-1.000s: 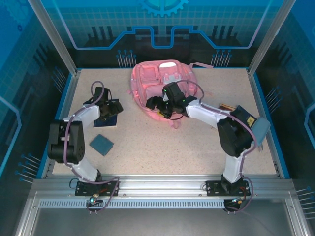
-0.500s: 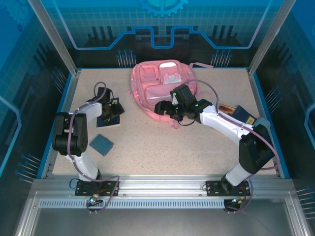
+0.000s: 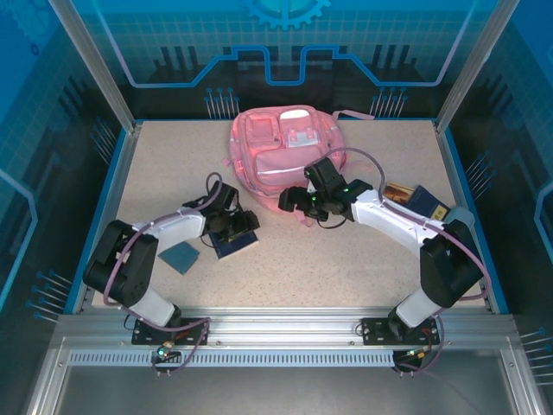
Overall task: Pack the student bag
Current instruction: Move the book to the center of the table, then pick up the book at the center of the table, then pass the book, then open the student bag at the top-center of the table, then place the book in the student bag.
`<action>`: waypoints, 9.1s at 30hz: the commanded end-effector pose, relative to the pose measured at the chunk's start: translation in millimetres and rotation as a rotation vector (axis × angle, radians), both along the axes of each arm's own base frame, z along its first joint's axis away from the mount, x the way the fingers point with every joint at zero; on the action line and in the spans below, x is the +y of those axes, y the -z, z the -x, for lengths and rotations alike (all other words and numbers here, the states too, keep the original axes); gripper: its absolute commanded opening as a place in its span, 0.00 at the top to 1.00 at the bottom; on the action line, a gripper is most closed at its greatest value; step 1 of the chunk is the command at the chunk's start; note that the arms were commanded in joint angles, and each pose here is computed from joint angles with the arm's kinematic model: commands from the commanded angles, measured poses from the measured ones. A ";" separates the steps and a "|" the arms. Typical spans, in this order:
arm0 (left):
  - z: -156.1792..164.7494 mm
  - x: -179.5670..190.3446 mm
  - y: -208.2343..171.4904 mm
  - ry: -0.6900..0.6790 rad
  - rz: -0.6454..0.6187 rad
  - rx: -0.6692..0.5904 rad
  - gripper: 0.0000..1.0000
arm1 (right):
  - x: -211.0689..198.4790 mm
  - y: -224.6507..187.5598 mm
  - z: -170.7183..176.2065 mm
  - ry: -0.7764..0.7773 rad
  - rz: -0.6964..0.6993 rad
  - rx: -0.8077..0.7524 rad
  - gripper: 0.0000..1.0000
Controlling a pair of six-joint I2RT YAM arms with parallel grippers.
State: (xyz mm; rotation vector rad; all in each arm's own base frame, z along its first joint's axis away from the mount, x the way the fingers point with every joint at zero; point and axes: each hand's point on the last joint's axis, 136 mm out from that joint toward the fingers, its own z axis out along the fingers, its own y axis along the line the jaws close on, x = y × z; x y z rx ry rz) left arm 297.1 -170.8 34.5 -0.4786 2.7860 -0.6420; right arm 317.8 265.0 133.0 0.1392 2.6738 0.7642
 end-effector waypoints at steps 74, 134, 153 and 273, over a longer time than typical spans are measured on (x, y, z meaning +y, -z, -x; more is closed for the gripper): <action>6.9 13.4 -68.7 -0.144 0.520 -0.155 0.43 | 112.6 136.4 32.5 -0.376 0.266 0.219 0.78; -44.9 4.8 -289.6 -0.224 0.937 -0.689 0.98 | 48.3 -135.2 0.5 0.050 -0.847 -0.081 0.01; -46.4 -4.3 -294.7 -0.228 0.976 -0.662 0.98 | 71.1 -147.0 -26.4 0.135 -1.040 0.036 0.36; -117.2 -128.4 -328.3 0.522 -0.099 -1.018 0.97 | -43.4 -80.4 -49.1 0.291 -0.554 -0.232 0.87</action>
